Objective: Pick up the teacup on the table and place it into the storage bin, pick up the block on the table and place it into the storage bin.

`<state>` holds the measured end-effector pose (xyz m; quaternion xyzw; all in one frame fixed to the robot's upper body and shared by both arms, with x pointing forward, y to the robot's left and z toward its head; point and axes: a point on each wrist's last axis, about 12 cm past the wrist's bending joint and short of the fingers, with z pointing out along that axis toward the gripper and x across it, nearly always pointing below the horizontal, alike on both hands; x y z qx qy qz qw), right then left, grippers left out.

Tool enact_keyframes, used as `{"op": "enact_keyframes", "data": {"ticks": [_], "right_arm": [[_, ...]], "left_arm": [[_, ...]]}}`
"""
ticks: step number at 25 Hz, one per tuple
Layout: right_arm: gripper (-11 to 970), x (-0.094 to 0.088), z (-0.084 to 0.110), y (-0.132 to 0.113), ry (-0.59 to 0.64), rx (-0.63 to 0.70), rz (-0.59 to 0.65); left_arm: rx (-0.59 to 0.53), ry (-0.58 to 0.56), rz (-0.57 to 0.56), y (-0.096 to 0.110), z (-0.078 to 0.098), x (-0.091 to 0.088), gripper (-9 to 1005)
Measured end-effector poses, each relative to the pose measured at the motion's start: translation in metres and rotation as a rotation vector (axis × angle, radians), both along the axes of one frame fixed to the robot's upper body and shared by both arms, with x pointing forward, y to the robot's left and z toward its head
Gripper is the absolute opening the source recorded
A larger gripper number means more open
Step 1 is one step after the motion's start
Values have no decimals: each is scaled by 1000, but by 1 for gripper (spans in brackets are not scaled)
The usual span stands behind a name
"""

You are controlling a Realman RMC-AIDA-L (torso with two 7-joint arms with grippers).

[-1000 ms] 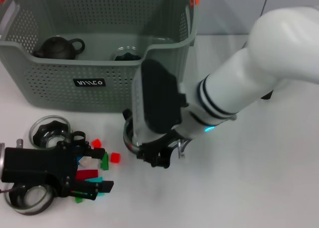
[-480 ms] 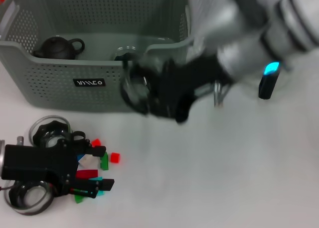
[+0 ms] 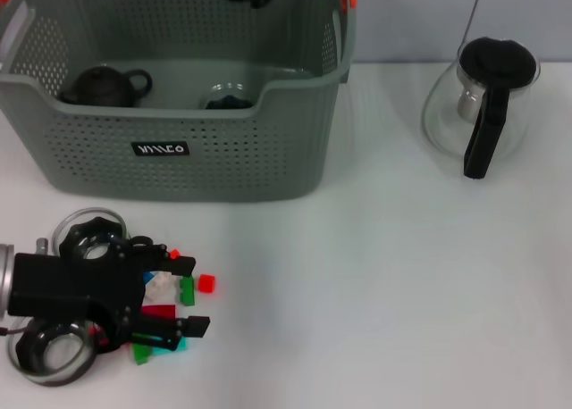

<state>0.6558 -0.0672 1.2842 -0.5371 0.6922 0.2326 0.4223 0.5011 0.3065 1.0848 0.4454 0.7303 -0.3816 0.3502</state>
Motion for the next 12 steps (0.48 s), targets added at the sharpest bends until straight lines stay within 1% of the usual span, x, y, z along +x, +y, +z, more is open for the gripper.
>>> {"op": "enact_keyframes", "data": {"ticks": [2,5,9,12], "right_arm": [[65,11,-13,15,-25,-59,-44],[68,21,-36,30,-46,-132,-85],[74,26,-66,39,-81,-208,-130],[79,28,-79,38,-97,-235,-156]], "left_arm": [[0,-1,-2,0,0,0,886],[1,-3,-3,-1,1,1,886],[2,-5,-3,-1,1,2,886],[3,-6,1,-1,1,2,886]]}}
